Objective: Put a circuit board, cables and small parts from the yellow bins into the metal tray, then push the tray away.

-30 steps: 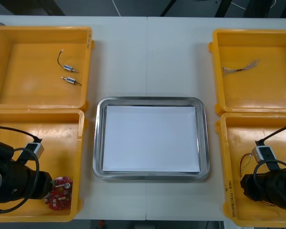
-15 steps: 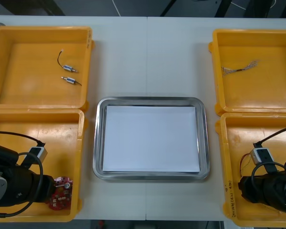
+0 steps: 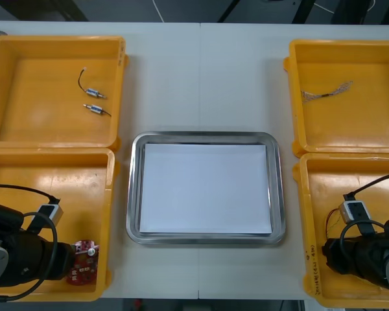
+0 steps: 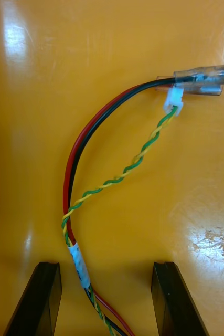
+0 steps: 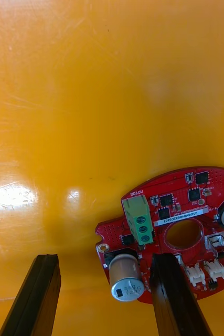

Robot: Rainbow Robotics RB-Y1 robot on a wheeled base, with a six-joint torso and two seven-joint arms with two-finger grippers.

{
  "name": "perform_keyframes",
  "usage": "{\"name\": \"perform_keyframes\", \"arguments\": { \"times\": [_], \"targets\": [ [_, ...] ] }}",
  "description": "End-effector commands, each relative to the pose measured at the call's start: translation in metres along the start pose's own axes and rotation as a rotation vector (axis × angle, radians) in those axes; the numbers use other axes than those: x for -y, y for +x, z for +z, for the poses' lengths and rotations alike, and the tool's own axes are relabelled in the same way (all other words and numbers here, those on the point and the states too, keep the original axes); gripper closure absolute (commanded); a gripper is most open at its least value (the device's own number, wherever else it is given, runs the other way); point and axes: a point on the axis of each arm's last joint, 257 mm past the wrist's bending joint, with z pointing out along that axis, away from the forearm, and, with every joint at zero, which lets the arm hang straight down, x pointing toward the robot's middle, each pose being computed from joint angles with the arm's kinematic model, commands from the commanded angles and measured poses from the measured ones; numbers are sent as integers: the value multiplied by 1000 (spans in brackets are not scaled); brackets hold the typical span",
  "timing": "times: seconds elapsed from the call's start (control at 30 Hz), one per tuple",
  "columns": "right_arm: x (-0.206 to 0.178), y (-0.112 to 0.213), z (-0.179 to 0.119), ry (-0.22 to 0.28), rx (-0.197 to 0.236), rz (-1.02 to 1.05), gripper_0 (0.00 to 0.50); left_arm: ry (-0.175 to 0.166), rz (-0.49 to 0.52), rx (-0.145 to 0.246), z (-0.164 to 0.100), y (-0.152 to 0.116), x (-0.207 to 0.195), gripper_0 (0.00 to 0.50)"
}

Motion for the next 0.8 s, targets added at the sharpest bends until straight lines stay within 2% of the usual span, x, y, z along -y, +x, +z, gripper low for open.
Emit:
{"name": "perform_keyframes", "arguments": {
  "times": [0.03, 0.07, 0.1, 0.17, 0.53, 0.67, 0.8],
  "targets": [
    [-4, 22, 3, -10, -51, -20, 377, -18, -101, -28, 3, 17, -6, 10],
    [-5, 22, 3, -12, -53, -18, 500, -15, -103, -30, 4, 18, -5, 118],
    [-4, 22, 3, -12, -54, -15, 500, -15, -102, -29, 3, 18, -5, 330],
    [-4, 22, 3, -12, -53, -11, 500, -14, -105, -30, 3, 18, -5, 497],
    [5, -2, -10, 4, -13, -16, 500, -11, -114, -14, 3, 12, -5, 500],
    [13, -18, -27, 27, -3, -26, 500, -22, -115, 0, -2, 5, -10, 500],
    [20, -30, -47, 51, -4, -30, 500, -46, -118, 0, -12, -6, -22, 500]
  ]
}}
